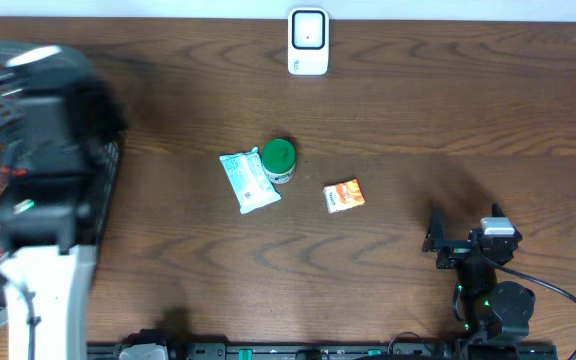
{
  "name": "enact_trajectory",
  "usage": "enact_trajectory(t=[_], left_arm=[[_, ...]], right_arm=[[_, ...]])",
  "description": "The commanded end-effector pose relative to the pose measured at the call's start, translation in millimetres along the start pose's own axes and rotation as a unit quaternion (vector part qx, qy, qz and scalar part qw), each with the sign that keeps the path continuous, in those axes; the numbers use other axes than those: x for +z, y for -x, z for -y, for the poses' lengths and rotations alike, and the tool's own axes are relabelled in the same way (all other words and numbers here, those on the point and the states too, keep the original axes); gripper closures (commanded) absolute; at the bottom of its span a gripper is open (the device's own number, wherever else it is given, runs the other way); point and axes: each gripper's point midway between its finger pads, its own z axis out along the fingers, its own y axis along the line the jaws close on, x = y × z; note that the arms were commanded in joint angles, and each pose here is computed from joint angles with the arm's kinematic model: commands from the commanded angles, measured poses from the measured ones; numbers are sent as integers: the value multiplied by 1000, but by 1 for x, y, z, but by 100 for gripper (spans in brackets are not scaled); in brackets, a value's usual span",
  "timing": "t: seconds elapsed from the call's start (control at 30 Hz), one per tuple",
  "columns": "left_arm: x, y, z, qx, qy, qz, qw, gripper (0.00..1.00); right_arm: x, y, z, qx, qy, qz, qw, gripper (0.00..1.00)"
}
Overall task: Scan the item barcode
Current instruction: 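Release the wipes pack beside the container and retract left arm, then reach the left gripper into the basket and grasp the red chocolate bar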
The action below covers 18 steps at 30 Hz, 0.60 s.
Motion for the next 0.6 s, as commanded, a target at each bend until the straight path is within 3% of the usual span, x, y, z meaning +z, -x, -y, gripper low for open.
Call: enact_trajectory(t=[0.0,0.17,0.33,0.57], left_arm=[[12,-4,-63,-83,82,-23,993,12],[40,-28,-123,-148,174,-75,971,12],[72,-53,-159,-142,242,-128,951,12],[121,-102,-187,5,321,-242,916,12]], right_arm=[[0,0,-2,-6,4,1,1000,1],[0,0,-2,-6,4,1,1000,1],[0,0,-2,-6,4,1,1000,1],[0,0,-2,-6,4,1,1000,1]])
